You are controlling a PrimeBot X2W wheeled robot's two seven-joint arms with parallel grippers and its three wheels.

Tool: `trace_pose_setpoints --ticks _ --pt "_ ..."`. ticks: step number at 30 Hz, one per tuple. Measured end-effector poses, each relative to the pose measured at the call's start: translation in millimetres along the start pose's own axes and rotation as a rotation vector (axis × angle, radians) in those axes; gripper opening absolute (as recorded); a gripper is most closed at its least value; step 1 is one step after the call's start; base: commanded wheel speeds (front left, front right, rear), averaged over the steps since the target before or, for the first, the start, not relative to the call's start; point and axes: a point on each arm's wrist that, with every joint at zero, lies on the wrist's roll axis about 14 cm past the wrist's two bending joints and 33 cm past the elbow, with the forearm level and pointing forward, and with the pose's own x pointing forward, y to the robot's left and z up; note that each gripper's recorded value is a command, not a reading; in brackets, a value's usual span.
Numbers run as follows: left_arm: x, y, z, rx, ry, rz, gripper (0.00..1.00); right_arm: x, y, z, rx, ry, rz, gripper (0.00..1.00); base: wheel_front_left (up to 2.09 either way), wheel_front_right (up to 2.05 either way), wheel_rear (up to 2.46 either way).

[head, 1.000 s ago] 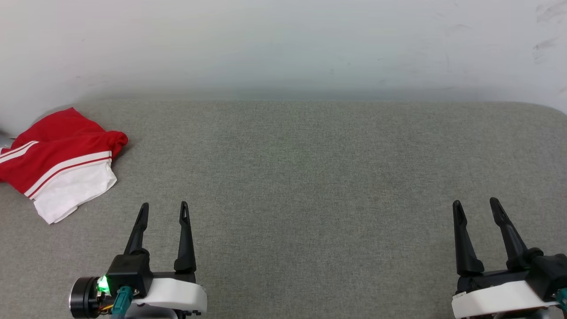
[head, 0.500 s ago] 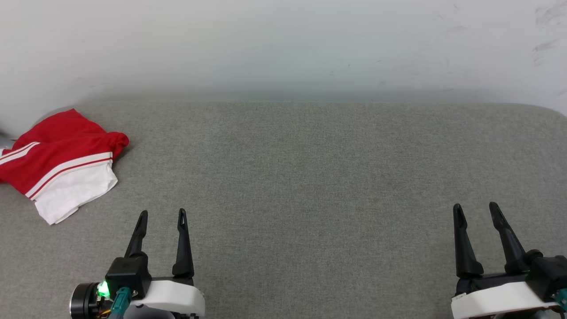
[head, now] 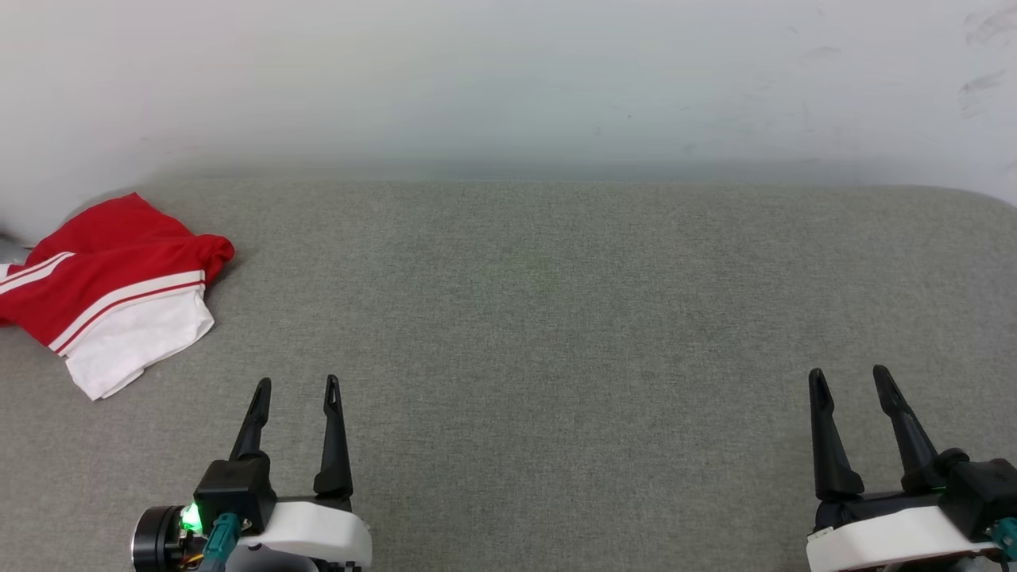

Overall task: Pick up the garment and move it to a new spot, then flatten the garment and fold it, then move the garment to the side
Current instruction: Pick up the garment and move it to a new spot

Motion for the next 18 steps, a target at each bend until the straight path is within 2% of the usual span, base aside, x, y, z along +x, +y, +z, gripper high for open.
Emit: trace_pose_setpoints --ticks 7,18 --pt "-2.3 10.5 3.5 0.014 -0.009 0.033 1.0 6.1 11.5 -4.0 0.004 0.008 0.036 1.0 0.0 0.0 0.0" --pt "-18.7 47.6 7.7 0.032 -0.012 0.147 1.0 22.8 48.0 -14.4 0.016 0.028 0.148 1.0 0.0 0.0 0.0"
